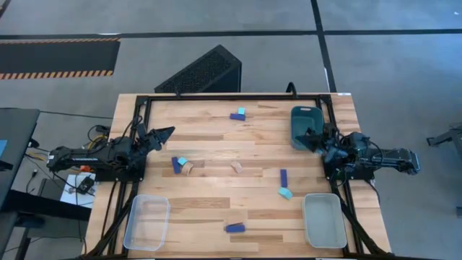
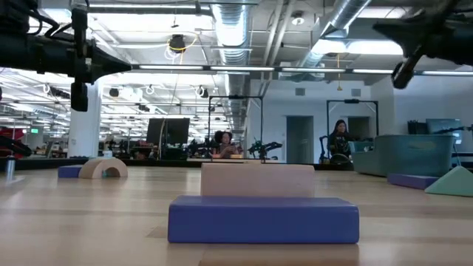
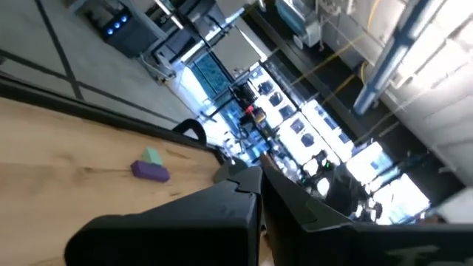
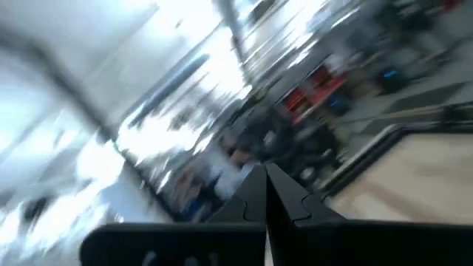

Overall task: Sort & place blocks by color
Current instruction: Put the blue block into the green bin

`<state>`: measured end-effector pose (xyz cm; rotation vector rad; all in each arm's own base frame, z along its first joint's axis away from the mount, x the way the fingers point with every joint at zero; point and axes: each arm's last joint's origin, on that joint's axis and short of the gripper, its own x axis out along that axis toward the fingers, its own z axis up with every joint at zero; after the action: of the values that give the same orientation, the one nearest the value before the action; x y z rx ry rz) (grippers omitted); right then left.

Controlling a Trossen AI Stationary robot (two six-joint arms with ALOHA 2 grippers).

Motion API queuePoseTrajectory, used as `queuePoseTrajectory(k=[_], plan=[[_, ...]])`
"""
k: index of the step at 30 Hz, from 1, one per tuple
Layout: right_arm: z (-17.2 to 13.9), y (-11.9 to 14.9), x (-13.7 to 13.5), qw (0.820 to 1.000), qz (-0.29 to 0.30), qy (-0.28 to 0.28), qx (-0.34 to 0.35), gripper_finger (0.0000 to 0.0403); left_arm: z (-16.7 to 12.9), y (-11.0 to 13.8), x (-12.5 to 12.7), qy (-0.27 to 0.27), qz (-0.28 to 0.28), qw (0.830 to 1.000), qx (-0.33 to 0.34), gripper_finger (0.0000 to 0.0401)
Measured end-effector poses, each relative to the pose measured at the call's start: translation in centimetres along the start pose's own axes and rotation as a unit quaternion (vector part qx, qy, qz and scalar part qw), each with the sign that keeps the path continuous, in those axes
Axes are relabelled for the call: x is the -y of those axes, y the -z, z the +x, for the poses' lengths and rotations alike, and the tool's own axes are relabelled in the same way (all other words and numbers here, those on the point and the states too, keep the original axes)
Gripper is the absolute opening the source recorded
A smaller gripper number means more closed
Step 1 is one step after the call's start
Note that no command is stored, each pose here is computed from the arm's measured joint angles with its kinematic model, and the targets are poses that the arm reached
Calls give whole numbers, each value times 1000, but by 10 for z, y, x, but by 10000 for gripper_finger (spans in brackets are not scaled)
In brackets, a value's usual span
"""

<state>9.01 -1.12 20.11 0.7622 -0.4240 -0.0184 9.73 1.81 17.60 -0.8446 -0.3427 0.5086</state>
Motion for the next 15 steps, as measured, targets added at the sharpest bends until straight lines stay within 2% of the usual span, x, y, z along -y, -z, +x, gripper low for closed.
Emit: queuePoseTrajectory(k=[2,6,9,12,15], plan=[[0,-1,1,999,7,24,25,12,0,1,-2,-8,16,1000,-6,1],[1,-1,2,999,24,29,25,12,0,2,-4,-23,41,999,-4,19],[2,1,2,998,52,32,16,12,0,1,-5,-44,48,998,20,48],[8,-1,-2,998,58,33,15,12,0,-4,-4,-64,25,996,59,82],[16,-9,-9,998,45,28,38,12,1,-9,0,-67,53,994,68,113]])
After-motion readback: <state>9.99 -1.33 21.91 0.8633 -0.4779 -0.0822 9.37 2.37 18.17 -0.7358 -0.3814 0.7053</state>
